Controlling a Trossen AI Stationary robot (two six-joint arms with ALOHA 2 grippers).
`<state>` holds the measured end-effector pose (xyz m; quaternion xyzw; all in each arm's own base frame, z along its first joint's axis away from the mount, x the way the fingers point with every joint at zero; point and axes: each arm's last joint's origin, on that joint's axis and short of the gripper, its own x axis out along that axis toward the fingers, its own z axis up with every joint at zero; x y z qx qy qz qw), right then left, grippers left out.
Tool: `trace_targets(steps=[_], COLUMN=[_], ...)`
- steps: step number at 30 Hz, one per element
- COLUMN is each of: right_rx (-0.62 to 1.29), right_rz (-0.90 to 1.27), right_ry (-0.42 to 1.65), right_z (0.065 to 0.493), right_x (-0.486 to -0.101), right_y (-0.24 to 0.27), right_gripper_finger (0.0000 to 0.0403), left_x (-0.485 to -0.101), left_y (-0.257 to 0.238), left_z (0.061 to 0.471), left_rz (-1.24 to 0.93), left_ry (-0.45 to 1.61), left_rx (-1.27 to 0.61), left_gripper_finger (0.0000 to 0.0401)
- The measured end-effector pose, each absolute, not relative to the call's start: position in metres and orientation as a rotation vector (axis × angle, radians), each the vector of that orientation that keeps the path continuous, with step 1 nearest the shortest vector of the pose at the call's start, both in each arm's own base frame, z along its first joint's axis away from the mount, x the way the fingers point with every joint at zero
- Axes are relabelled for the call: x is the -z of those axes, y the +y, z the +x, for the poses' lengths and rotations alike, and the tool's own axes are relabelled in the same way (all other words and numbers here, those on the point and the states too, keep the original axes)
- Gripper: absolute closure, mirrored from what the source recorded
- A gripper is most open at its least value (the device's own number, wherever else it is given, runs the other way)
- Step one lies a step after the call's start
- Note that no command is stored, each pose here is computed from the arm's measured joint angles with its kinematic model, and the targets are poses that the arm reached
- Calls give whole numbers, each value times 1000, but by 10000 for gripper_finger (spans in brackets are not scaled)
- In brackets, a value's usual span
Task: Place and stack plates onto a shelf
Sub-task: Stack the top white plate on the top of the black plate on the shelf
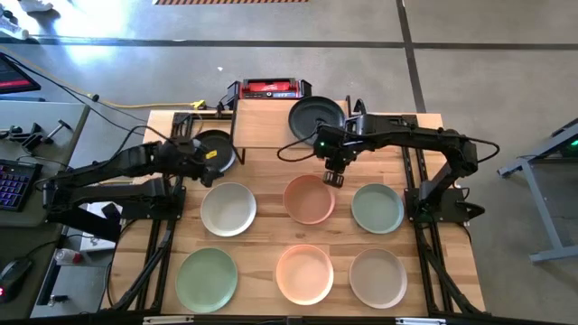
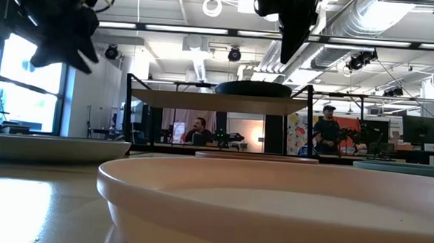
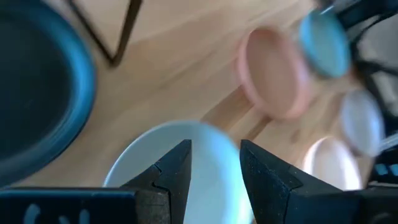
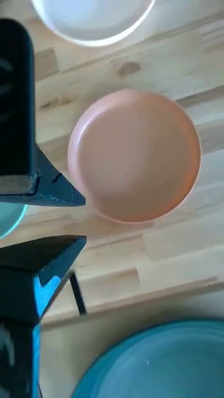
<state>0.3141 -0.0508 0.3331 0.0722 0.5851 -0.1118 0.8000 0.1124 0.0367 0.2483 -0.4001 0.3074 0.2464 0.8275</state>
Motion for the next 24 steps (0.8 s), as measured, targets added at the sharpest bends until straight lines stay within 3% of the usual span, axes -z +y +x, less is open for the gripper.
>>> trace_targets(steps=[15, 24], right_rx=[351, 329], right_rz=[371, 380], right_ry=[1180, 1178], right_z=[322, 323], right_x=[-334, -334], right_y=[-23, 0], right_gripper_finger=[341, 341], left_x=[-226, -218], left_y=[36, 39], left_z=[111, 118], left_rz=[-937, -920], left_ry=[944, 1027], left_rx=[-663, -691], left_gripper_finger=[275, 275])
